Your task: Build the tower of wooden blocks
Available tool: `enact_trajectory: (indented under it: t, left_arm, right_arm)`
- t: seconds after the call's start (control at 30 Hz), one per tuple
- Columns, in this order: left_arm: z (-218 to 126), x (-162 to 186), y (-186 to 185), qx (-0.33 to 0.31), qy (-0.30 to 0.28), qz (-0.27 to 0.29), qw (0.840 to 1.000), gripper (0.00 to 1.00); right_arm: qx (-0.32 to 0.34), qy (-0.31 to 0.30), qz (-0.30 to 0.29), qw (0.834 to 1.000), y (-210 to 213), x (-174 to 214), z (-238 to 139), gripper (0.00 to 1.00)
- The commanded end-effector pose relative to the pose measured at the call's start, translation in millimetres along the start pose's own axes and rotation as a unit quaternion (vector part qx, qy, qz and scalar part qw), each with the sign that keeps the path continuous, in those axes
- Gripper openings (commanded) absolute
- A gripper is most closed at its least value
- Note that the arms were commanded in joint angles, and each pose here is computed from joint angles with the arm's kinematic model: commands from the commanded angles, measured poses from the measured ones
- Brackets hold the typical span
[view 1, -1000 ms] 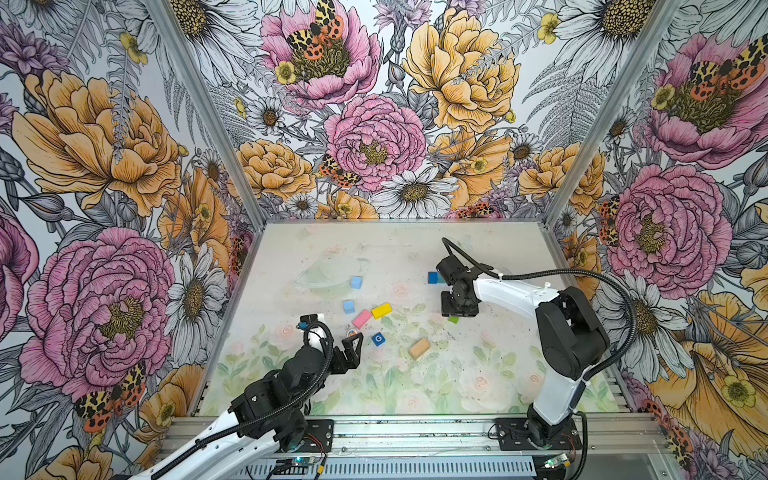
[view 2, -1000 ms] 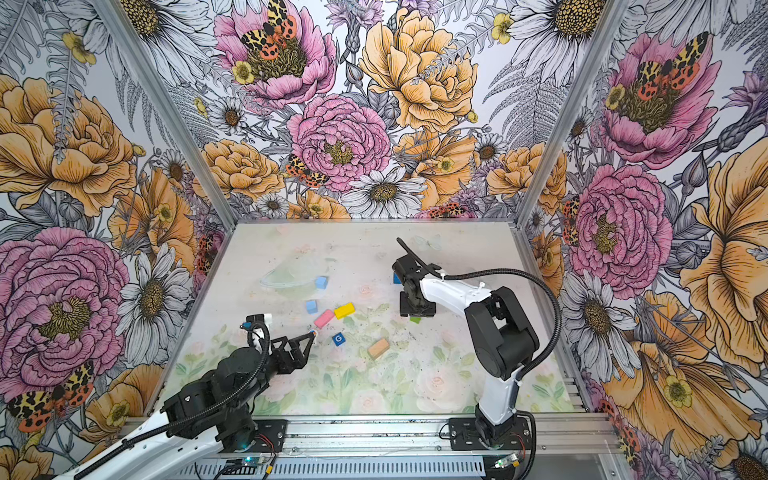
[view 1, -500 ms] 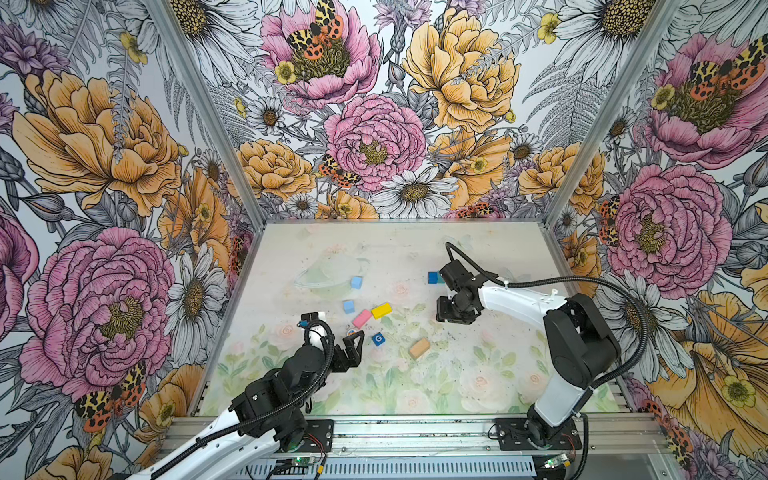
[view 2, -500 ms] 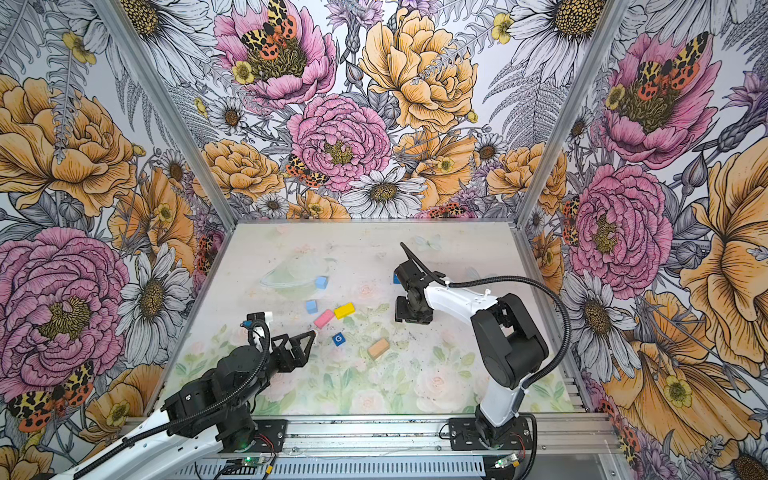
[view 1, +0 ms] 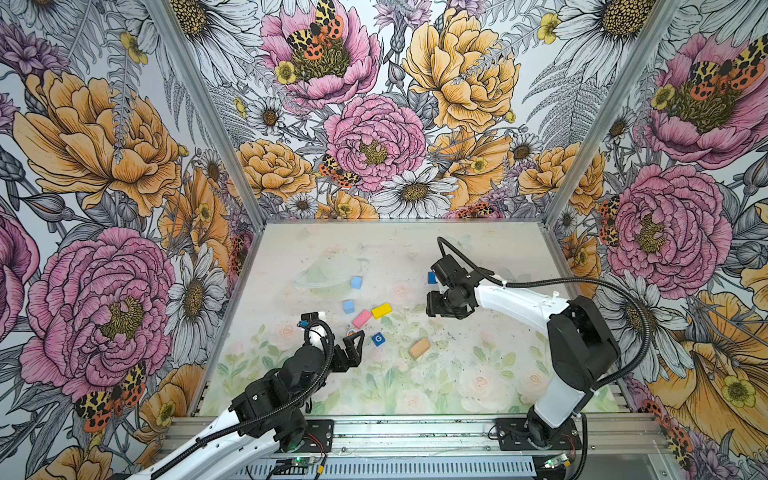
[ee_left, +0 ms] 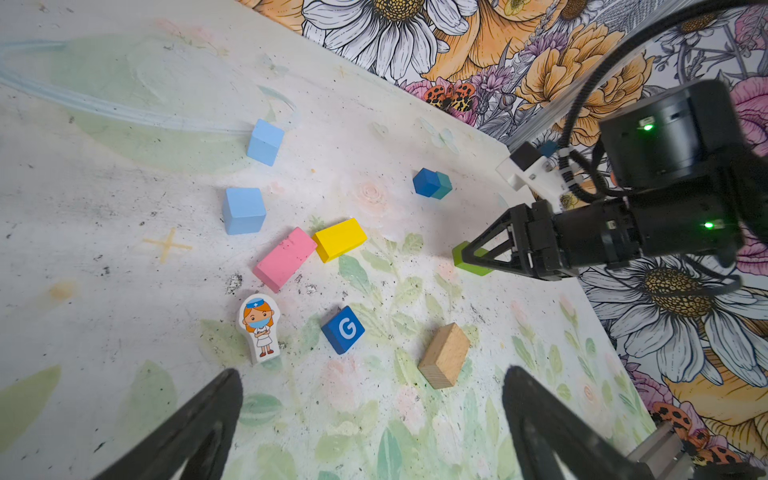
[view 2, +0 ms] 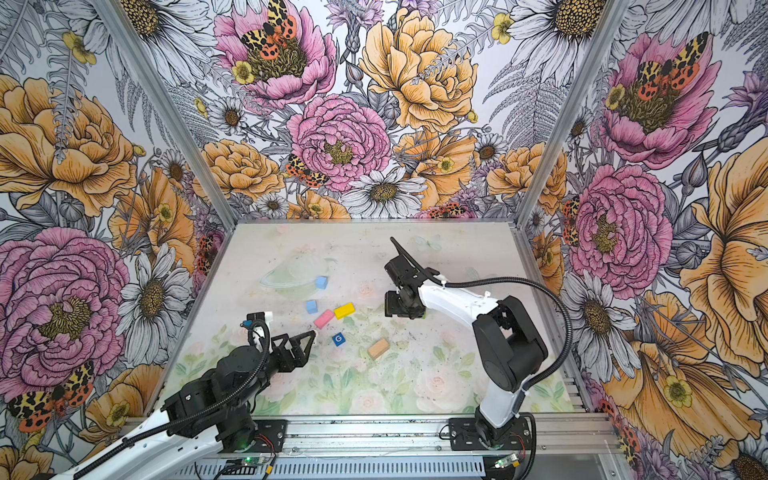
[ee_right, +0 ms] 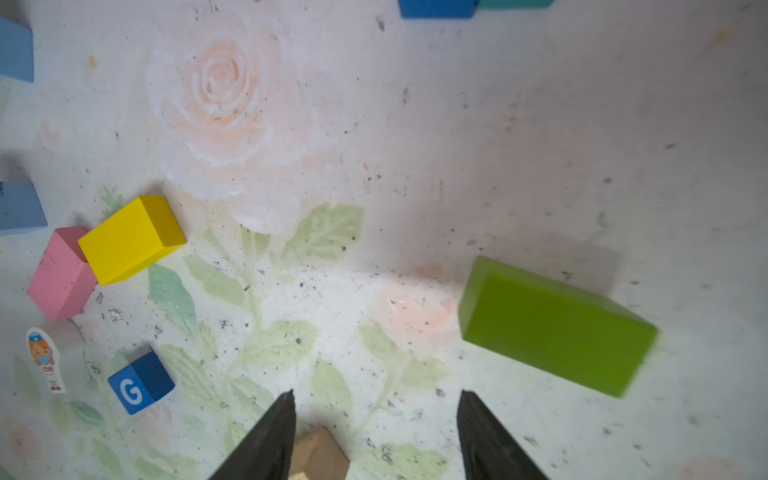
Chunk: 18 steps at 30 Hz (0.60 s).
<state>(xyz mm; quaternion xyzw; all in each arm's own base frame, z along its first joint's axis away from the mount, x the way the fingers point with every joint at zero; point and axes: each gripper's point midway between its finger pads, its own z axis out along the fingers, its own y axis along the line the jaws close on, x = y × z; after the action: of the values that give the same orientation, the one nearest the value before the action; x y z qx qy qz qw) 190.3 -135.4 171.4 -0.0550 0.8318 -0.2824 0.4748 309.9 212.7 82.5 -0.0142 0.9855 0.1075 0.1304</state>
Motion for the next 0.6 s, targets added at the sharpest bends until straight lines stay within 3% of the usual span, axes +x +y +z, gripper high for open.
enact_trajectory:
  t: [0.0, 0.17, 0.57]
  left_arm:
    - [0.8, -11.0, -6.6, 0.004, -0.02, 0.012, 1.0, 0.99]
    - [7.1, -11.5, -13.8, 0.008, -0.016, 0.021, 1.0, 0.99]
    - [7.2, -9.8, -26.1, 0.028, 0.004, 0.055, 0.998, 0.99]
  right_arm:
    - [0.081, -0.03, 0.004, 0.996, -35.8, -0.4, -22.9, 0.77]
    - [0.091, -0.021, 0.016, 0.995, -43.9, -1.8, -15.0, 0.84]
    - [0.116, 0.01, 0.036, 0.993, -50.4, -2.0, 19.8, 0.86]
